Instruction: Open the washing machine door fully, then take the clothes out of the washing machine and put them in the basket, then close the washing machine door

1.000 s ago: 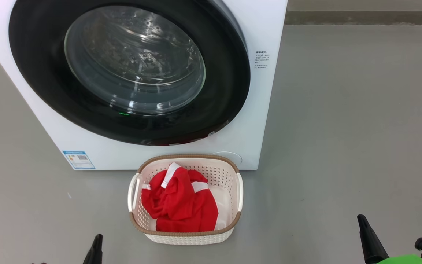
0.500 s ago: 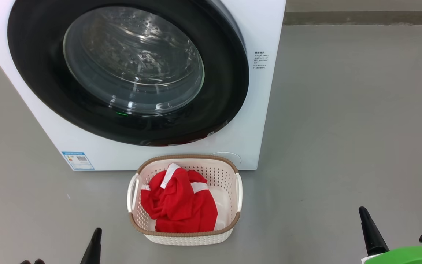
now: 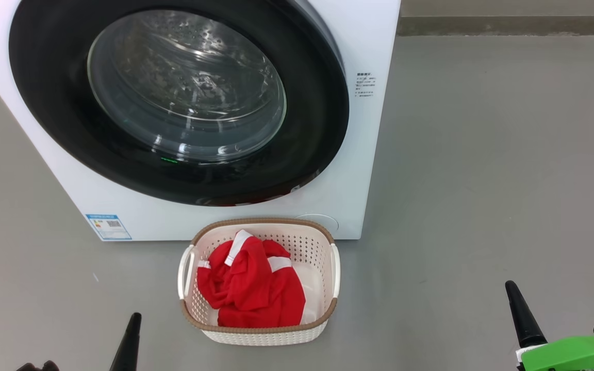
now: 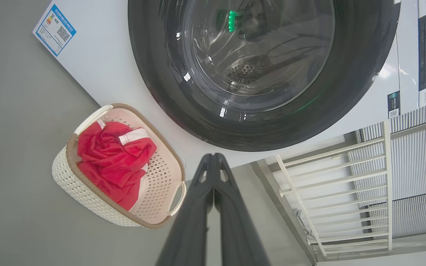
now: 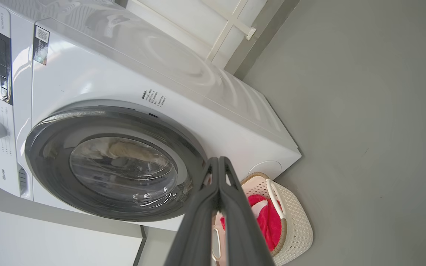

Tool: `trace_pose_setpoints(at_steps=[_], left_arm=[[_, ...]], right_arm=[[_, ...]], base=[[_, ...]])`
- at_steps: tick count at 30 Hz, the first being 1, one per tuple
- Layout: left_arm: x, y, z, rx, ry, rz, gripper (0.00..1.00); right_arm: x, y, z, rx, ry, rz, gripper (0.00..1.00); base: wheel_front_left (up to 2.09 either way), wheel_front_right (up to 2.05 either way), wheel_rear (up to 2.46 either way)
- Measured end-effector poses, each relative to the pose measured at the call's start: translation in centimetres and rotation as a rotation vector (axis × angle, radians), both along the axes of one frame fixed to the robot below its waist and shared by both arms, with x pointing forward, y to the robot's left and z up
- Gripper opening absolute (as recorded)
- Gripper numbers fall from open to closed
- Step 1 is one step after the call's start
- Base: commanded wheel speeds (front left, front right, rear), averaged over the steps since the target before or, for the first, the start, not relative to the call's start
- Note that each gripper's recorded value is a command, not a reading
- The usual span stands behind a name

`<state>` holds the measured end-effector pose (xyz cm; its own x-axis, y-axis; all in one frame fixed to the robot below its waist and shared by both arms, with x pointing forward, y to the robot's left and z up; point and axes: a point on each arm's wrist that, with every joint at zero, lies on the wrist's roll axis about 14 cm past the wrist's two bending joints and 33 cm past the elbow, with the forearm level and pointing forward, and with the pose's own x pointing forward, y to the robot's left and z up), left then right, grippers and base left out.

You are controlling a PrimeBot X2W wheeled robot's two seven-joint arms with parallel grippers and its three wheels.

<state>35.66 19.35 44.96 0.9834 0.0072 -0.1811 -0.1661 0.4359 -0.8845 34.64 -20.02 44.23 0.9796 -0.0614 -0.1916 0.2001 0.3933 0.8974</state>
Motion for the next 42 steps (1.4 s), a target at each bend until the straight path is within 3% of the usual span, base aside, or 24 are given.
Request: trace_pose_setpoints(at_steps=[42], left_arm=[[2.0,-0.5,3.0,-0.434,-0.09,0.028,0.0]], right_arm=[[2.6,-0.3,3.4,0.4,-0.117,-0.023,0.0]], base=[[0.0,0.0,0.0]])
